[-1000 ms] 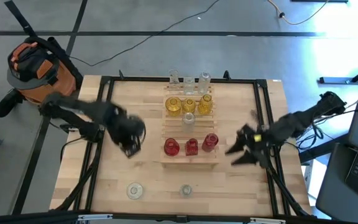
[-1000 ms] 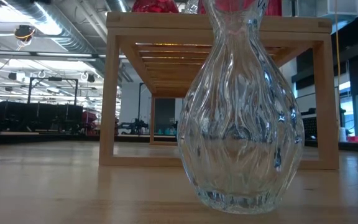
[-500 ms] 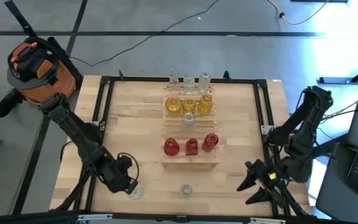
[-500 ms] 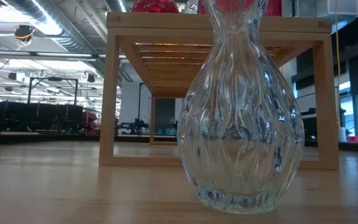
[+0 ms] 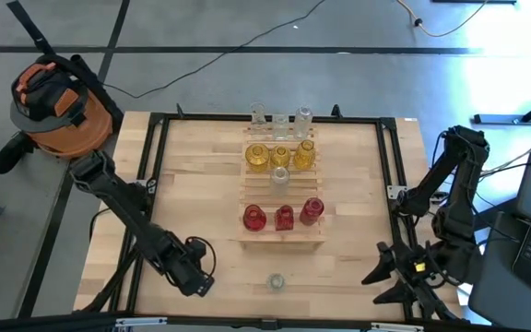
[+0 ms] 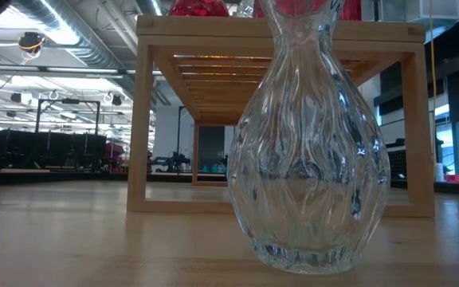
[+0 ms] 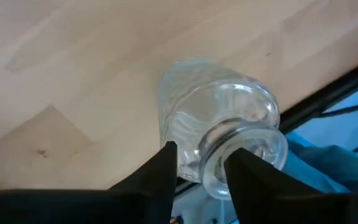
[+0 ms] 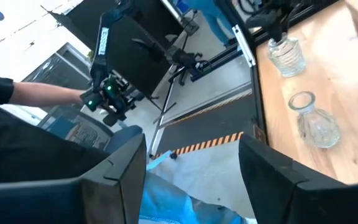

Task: Sort vases onto shelf
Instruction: Align the transparent vase with the transparent vase on the shelf

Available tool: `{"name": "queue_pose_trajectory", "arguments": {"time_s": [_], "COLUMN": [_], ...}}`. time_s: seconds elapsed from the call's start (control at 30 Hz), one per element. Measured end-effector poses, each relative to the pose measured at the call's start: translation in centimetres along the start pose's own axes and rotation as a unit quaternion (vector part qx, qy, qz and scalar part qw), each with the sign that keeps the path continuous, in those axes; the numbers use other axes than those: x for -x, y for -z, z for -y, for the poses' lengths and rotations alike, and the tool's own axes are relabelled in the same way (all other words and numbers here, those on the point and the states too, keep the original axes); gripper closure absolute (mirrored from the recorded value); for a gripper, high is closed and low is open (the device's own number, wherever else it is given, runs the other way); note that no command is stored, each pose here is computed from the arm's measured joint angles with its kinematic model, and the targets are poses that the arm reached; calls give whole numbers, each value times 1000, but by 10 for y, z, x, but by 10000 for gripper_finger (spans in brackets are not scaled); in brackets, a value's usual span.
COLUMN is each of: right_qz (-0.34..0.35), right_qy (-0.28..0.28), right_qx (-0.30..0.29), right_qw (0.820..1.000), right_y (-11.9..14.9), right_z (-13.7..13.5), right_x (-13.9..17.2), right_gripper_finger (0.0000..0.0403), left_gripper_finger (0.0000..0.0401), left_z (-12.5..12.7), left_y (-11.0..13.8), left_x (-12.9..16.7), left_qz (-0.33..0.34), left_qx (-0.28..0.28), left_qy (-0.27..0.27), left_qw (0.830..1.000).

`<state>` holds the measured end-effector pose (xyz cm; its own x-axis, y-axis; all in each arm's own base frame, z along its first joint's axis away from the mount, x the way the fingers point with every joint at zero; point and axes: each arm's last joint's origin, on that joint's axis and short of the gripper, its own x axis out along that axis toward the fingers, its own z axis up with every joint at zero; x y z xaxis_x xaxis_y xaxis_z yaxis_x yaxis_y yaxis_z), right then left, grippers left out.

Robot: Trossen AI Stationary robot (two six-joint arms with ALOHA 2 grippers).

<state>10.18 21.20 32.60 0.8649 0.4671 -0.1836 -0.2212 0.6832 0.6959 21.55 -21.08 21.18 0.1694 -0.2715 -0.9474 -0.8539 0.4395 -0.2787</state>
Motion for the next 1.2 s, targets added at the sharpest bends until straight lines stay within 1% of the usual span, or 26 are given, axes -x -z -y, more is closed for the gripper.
{"name": "queue_pose_trajectory", "arguments": {"time_s": [0.07,0.17,0.27,0.33,0.37,0.4,0.47,0.5,0.57,0.6,0.63,0.67,0.7,0.77,0.8,0.9,1.0,1.03,1.1,1.2], "right_qz": [6,7,6,8,13,19,39,49,69,79,88,97,109,134,144,159,167,169,166,160], "right_qy": [5,7,10,17,24,31,45,53,67,74,81,89,99,120,130,141,137,137,135,127], "right_qx": [2,2,6,11,14,16,17,17,18,21,27,31,38,46,49,43,27,23,19,11], "right_qw": [1000,1000,1000,1000,1000,999,998,997,995,994,992,991,988,983,980,976,976,976,977,979], "right_y": [1,0,0,1,1,1,-1,-1,-3,-3,-4,-5,-5,-8,-10,-20,-32,-35,-41,-49], "right_z": [0,0,1,2,3,4,4,5,6,6,7,7,7,9,11,15,19,21,24,28], "right_x": [1,1,0,1,1,1,1,1,1,2,2,2,2,2,1,-1,0,-1,-2,-3], "right_gripper_finger": [198,198,198,198,198,198,198,198,198,198,198,198,198,198,198,198,198,198,198,198], "left_gripper_finger": [300,361,366,366,366,366,366,366,366,366,366,366,366,366,366,366,366,366,366,366], "left_z": [1,1,-8,-15,-16,-20,-30,-36,-46,-52,-59,-66,-71,-77,-77,-70,-53,-47,-37,-22], "left_y": [-4,-11,-21,-26,-28,-29,-32,-34,-38,-40,-43,-46,-50,-61,-68,-89,-114,-124,-145,-177], "left_x": [-2,1,17,37,52,70,110,131,174,195,214,230,242,259,265,277,290,292,292,277], "left_qz": [-5,-4,11,22,30,48,106,144,232,275,318,349,365,381,386,368,355,348,329,276], "left_qx": [-6,-10,-12,-11,-14,-14,-12,-12,2,15,26,28,27,30,32,20,-20,-35,-58,-80], "left_qy": [-6,-10,-31,-48,-49,-50,-45,-29,39,83,123,152,169,171,165,165,204,210,197,153], "left_qw": [1000,1000,999,999,998,998,993,989,972,958,940,924,915,908,907,915,912,913,922,946]}}
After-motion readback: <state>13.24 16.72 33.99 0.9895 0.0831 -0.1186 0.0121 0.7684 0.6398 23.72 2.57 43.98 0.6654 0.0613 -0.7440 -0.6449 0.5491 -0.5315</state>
